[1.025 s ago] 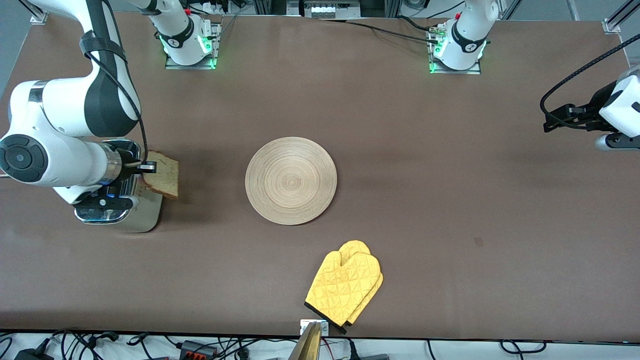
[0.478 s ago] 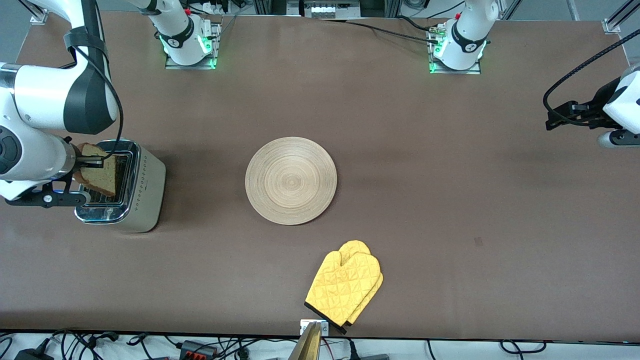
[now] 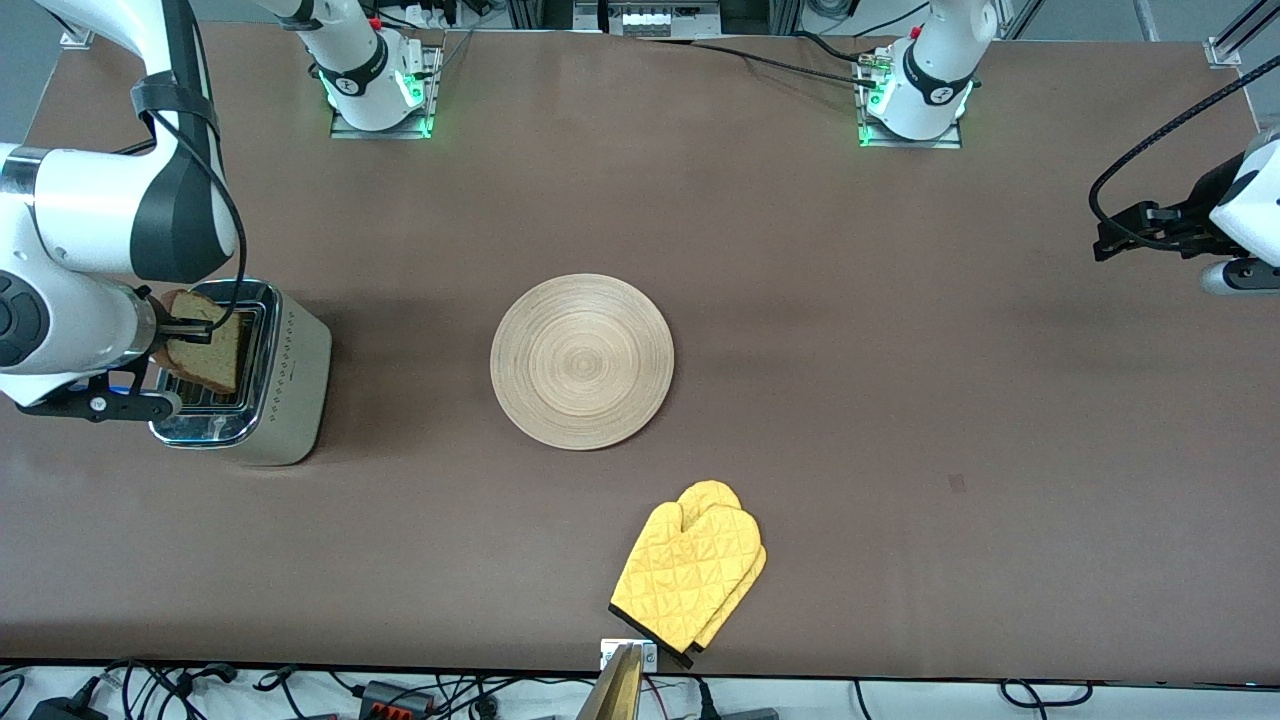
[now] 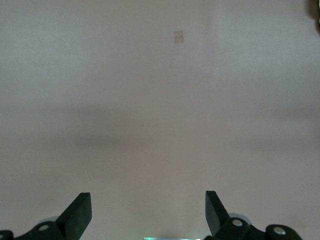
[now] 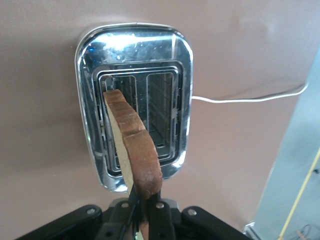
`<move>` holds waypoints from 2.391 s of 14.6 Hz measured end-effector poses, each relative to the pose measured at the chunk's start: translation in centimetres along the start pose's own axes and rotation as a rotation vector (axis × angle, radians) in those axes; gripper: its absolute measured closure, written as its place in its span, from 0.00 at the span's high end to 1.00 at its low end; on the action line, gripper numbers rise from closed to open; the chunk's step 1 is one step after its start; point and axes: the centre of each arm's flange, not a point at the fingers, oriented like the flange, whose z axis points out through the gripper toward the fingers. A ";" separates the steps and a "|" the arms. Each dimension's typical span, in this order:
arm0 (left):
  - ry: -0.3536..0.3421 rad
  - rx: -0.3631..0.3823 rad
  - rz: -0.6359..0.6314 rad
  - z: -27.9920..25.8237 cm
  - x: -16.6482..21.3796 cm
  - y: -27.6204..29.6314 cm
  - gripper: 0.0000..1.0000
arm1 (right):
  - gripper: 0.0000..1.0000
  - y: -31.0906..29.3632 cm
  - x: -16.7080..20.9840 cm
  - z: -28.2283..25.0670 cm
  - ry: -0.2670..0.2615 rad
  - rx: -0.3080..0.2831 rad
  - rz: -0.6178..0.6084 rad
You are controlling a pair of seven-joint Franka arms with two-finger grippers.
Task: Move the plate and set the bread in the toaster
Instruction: 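Lower the bread into the toaster slot with the right gripper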
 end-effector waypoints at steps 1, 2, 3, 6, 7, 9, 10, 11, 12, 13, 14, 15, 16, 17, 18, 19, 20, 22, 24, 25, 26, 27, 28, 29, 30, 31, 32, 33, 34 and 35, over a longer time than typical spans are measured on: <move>0.000 0.000 0.002 0.0 0.0 0.1 1.00 | 0.08 0.3 0.2 0.5 -0.009 0.006 0.010; 0.000 0.000 0.003 0.0 0.0 0.2 1.00 | 0.08 0.5 0.4 0.8 -0.016 0.008 0.023; 0.000 0.000 0.004 0.0 0.0 0.2 1.00 | 0.08 0.6 0.4 1.0 -0.023 0.008 0.036; 0.001 0.001 0.005 0.0 0.0 0.3 1.00 | 0.08 0.6 0.1 1.3 -0.057 0.006 0.065; 0.001 0.001 0.005 0.0 0.0 0.3 1.00 | 0.08 0.6 0.0 1.3 -0.066 0.005 0.067; 0.001 0.001 0.005 0.0 0.0 0.3 1.00 | 0.08 0.6 -0.3 1.3 -0.079 0.004 0.067; 0.001 0.001 0.005 0.0 0.0 0.3 1.00 | 0.08 0.6 -0.3 1.3 -0.078 0.004 0.067; 0.001 0.001 0.005 0.0 0.0 0.3 1.00 | 0.08 0.6 -0.3 1.3 -0.079 0.004 0.067; 0.001 0.001 0.005 0.0 0.0 0.3 1.00 | 0.08 0.6 -0.3 1.3 -0.078 0.004 0.067; 0.001 0.001 0.005 0.0 0.0 0.3 1.00 | 0.08 0.5 -0.3 1.2 -0.078 0.004 0.065; 0.001 0.001 0.005 0.0 0.0 0.3 1.00 | 0.08 0.4 -0.3 1.2 -0.077 0.003 0.064; 0.001 0.001 0.005 0.0 0.0 0.3 1.00 | 0.08 0.5 -0.3 1.2 -0.075 0.004 0.065; 0.001 0.001 0.005 0.0 0.0 0.3 1.00 | 0.08 0.5 -0.1 1.2 -0.066 0.005 0.065; 0.001 0.001 0.005 0.0 0.0 0.3 1.00 | 0.08 0.4 0.1 1.1 -0.050 0.007 0.065; 0.001 0.001 0.005 0.0 0.0 0.3 1.00 | 0.08 0.4 0.4 1.1 -0.035 0.008 0.066; 0.001 0.001 0.005 0.0 0.0 0.3 1.00 | 0.08 0.4 0.5 1.1 -0.024 0.010 0.066; 0.001 0.001 0.005 0.0 0.0 0.3 1.00 | 0.08 0.3 0.7 1.0 -0.011 0.012 0.065; 0.001 0.001 0.005 0.0 0.0 0.3 1.00 | 0.08 0.2 1.1 1.0 0.008 0.014 0.065; 0.001 0.001 0.005 0.0 0.0 0.3 1.00 | 0.08 0.1 1.2 1.2 0.002 0.023 0.065; 0.001 0.001 0.005 0.0 0.0 0.3 1.00 | 0.08 0.0 1.2 1.6 -0.006 0.034 0.064; 0.001 0.001 0.005 0.0 0.0 0.3 1.00 | 0.08 -0.1 1.3 2.0 -0.016 0.047 0.063; 0.001 0.001 0.005 0.0 0.0 0.3 1.00 | 0.08 -0.2 1.4 2.4 -0.027 0.058 0.063; 0.001 0.001 0.005 0.0 0.0 0.3 1.00 | 0.08 -0.2 1.4 2.9 -0.038 0.069 0.064; 0.001 0.001 0.005 0.0 0.0 0.3 1.00 | 0.08 -0.2 1.5 3.3 -0.047 0.079 0.065; 0.001 0.001 0.005 0.0 0.0 0.3 1.00 | 0.08 -0.3 1.7 3.7 -0.055 0.087 0.066; 0.001 0.001 0.005 0.0 0.0 0.3 1.00 | 0.08 -0.3 1.9 4.1 -0.061 0.090 0.067; 0.001 0.001 0.005 0.0 0.0 0.3 1.00 | 0.08 -0.2 2.1 4.5 -0.066 0.093 0.070; 0.001 0.001 0.005 0.0 0.0 0.3 1.00 | 0.08 -0.1 2.3 4.8 -0.068 0.098 0.072; 0.001 0.001 0.005 0.0 0.0 0.3 1.00 | 0.08 -0.1 2.4 5.0 -0.068 0.102 0.073; 0.001 0.001 0.005 0.0 0.0 0.3 1.00 | 0.08 -0.2 2.6 5.2 -0.068 0.103 0.074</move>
